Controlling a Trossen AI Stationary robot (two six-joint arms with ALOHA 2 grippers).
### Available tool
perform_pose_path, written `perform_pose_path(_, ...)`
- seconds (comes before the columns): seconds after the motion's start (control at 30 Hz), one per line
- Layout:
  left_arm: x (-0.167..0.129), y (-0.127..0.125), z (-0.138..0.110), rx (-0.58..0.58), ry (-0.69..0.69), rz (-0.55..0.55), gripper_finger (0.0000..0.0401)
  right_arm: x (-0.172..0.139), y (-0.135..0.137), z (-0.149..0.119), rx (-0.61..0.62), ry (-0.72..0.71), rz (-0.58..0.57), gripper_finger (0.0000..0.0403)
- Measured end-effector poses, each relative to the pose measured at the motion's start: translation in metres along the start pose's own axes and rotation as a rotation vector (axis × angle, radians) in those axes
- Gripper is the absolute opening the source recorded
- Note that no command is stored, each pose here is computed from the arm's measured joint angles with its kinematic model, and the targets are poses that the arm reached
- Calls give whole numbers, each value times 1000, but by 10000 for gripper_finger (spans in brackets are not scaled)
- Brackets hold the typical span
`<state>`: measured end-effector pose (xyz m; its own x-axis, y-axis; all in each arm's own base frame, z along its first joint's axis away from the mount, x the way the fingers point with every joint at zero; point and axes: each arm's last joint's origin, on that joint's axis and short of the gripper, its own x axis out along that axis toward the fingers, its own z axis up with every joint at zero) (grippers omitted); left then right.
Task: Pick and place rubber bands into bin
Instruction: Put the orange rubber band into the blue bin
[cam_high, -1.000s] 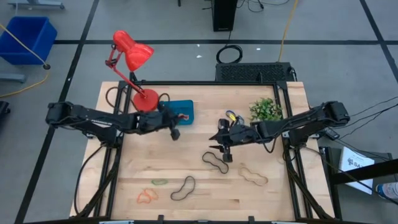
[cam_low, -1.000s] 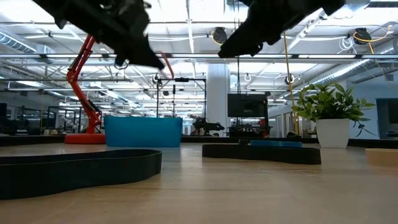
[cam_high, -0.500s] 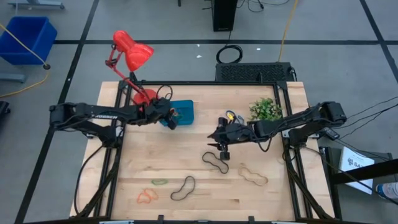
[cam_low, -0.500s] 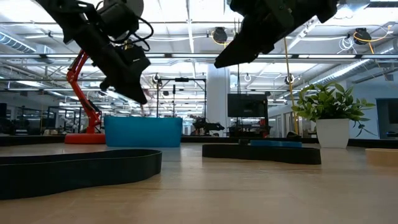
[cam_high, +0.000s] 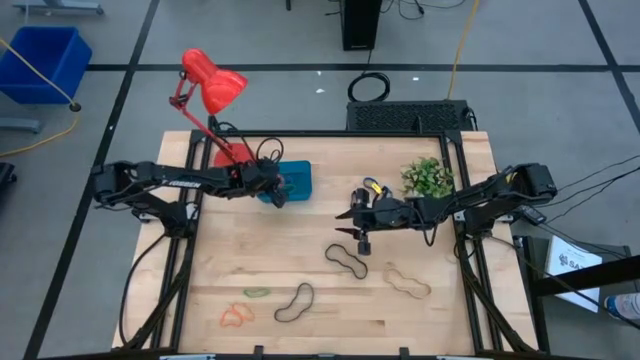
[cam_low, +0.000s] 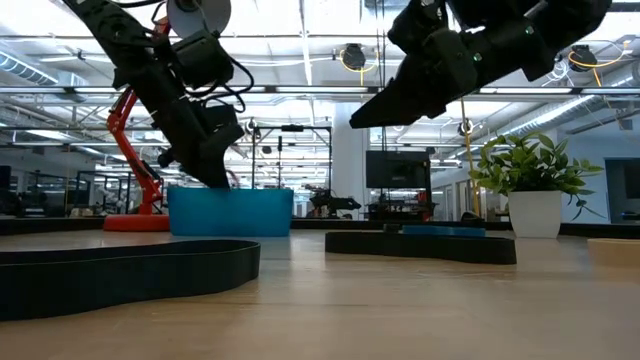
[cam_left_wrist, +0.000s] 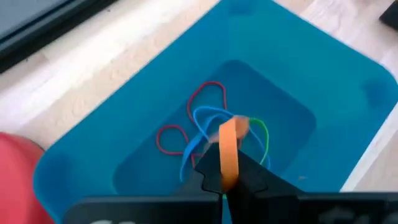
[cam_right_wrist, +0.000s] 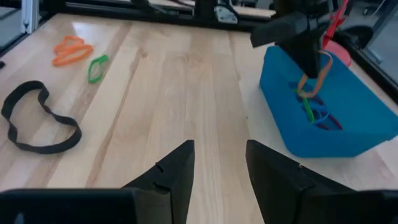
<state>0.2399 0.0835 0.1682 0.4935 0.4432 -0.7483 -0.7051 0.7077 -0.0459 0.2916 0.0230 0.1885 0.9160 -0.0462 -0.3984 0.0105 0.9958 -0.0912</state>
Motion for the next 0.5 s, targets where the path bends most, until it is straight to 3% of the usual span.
perform_pose_path(0.17, 0, 0, 0, 2, 3, 0, 29, 0, -1, 1, 2, -25, -5, 141)
perform_pose_path(0.5, 0, 0, 0, 2, 3, 0, 34, 0, -2, 3, 5, -46, -7, 141)
